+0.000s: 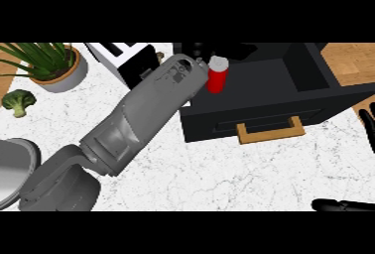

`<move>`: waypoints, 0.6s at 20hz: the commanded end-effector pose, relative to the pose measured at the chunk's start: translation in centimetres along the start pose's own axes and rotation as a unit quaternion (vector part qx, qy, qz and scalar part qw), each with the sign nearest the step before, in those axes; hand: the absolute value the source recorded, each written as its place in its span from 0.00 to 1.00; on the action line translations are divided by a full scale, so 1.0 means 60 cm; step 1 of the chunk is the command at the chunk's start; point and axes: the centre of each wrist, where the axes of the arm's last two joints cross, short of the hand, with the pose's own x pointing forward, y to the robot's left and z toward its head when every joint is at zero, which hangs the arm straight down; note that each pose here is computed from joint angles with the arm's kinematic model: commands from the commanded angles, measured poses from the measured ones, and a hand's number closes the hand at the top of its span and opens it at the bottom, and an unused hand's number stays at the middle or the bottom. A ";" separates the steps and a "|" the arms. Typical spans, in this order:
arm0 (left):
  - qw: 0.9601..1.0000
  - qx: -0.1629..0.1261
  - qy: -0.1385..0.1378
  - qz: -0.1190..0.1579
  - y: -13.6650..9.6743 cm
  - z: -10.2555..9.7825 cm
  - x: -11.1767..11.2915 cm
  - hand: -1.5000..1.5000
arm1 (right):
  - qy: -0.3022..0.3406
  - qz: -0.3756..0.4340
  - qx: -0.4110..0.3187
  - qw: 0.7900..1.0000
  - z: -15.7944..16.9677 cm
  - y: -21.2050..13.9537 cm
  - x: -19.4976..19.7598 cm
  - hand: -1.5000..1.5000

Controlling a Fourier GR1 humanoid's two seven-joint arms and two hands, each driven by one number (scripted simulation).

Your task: Pick up the can, place it into the drawer and close the drawer

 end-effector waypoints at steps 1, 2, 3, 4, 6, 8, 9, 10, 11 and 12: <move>1.000 0.014 0.006 0.007 -0.004 0.001 0.012 0.00 | -0.013 0.028 0.010 0.999 -0.002 0.005 0.008 0.00; 1.000 0.014 0.003 0.012 0.003 0.002 -0.018 0.00 | -0.009 0.042 0.007 0.999 0.022 -0.003 0.014 0.00; 1.000 0.019 0.003 0.014 0.000 0.004 -0.012 0.00 | -0.032 0.048 0.003 0.998 0.008 0.001 0.022 0.00; 0.999 0.011 0.017 0.031 0.004 -0.002 -0.007 0.00 | -0.044 0.071 0.006 0.996 0.006 -0.004 0.034 0.00; 0.999 0.013 0.018 0.040 0.001 0.008 -0.022 0.00 | -0.052 0.123 0.014 0.991 0.003 -0.019 0.046 0.00; 0.999 0.012 0.017 0.050 -0.001 0.004 0.002 0.00 | -0.071 0.138 0.027 0.987 0.008 0.002 0.050 0.00; 0.998 0.014 0.017 0.052 0.001 -0.001 0.004 0.00 | -0.062 0.155 0.035 0.985 0.025 -0.003 0.048 0.00; 0.998 0.011 0.017 0.054 -0.004 0.001 0.022 0.00 | -0.078 0.163 0.036 0.983 0.002 -0.007 0.049 0.00; 0.998 0.012 0.021 0.056 -0.005 0.008 0.003 0.00 | -0.078 0.175 0.046 0.980 0.005 -0.001 0.046 0.00; 0.997 0.011 0.022 0.074 -0.006 0.008 0.015 0.00 | -0.088 0.194 0.040 0.976 -0.010 0.011 0.056 0.00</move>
